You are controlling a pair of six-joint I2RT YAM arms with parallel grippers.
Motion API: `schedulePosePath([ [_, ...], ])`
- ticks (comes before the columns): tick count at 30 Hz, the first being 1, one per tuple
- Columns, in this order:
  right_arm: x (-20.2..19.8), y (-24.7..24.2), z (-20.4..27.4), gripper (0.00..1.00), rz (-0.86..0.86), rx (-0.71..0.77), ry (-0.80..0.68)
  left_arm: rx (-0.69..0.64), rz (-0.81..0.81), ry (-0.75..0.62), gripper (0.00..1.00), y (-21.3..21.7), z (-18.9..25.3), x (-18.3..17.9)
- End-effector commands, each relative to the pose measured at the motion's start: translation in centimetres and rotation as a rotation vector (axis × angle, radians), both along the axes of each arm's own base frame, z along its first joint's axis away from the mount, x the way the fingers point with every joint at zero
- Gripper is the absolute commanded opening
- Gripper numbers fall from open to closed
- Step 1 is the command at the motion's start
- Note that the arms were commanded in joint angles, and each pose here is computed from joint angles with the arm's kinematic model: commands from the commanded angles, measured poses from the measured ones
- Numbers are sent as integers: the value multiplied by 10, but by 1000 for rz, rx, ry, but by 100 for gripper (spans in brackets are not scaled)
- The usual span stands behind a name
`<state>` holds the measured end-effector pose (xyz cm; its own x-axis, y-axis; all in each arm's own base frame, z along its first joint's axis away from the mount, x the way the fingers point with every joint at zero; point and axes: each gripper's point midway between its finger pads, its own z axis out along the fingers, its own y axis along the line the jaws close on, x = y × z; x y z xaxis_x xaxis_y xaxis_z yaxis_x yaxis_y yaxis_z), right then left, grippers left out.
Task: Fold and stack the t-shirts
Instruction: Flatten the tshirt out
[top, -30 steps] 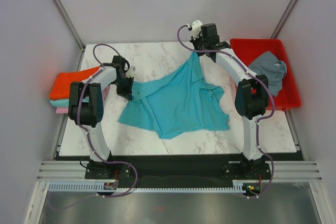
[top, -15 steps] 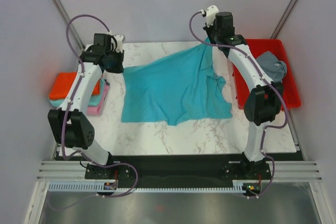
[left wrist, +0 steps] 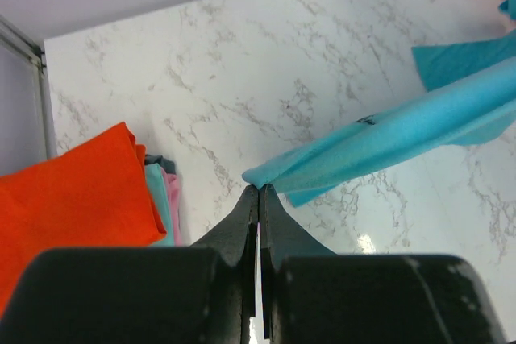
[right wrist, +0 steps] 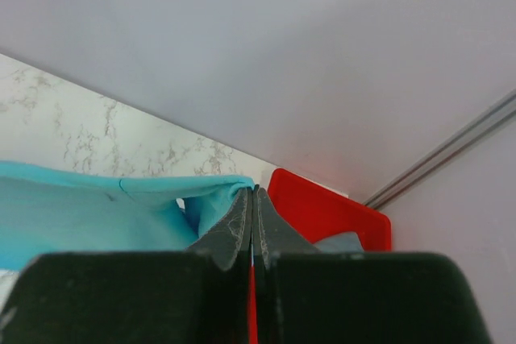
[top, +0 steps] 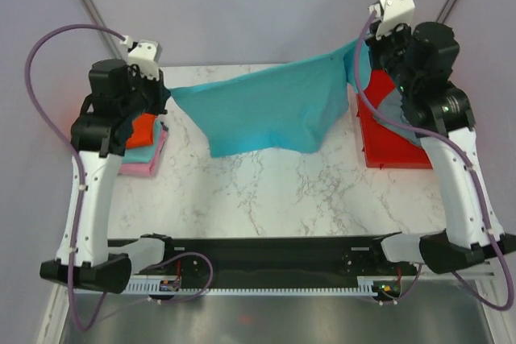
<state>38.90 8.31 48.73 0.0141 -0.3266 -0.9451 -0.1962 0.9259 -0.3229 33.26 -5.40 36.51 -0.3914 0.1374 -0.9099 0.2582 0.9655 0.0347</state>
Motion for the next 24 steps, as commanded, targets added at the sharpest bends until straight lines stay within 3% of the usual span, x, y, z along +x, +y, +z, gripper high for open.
schedulePosePath([
  [1,-55,-9,15,0,40,5,4,14,-40,-185,2,1,58,-35],
  [8,-161,-33,63,0,71,65,-121,27,-124,-388,2,-2,117,-112],
  [13,-211,-48,88,0,69,79,-198,16,-170,-411,2,-7,129,-140],
  [18,-190,-40,71,0,88,47,-152,25,-229,-245,2,-17,89,-119],
  [23,-122,-4,1,0,174,37,21,26,-308,85,2,-29,-5,-90],
  [24,-98,4,-34,0,183,24,115,19,-321,127,2,-32,-19,-85],
])
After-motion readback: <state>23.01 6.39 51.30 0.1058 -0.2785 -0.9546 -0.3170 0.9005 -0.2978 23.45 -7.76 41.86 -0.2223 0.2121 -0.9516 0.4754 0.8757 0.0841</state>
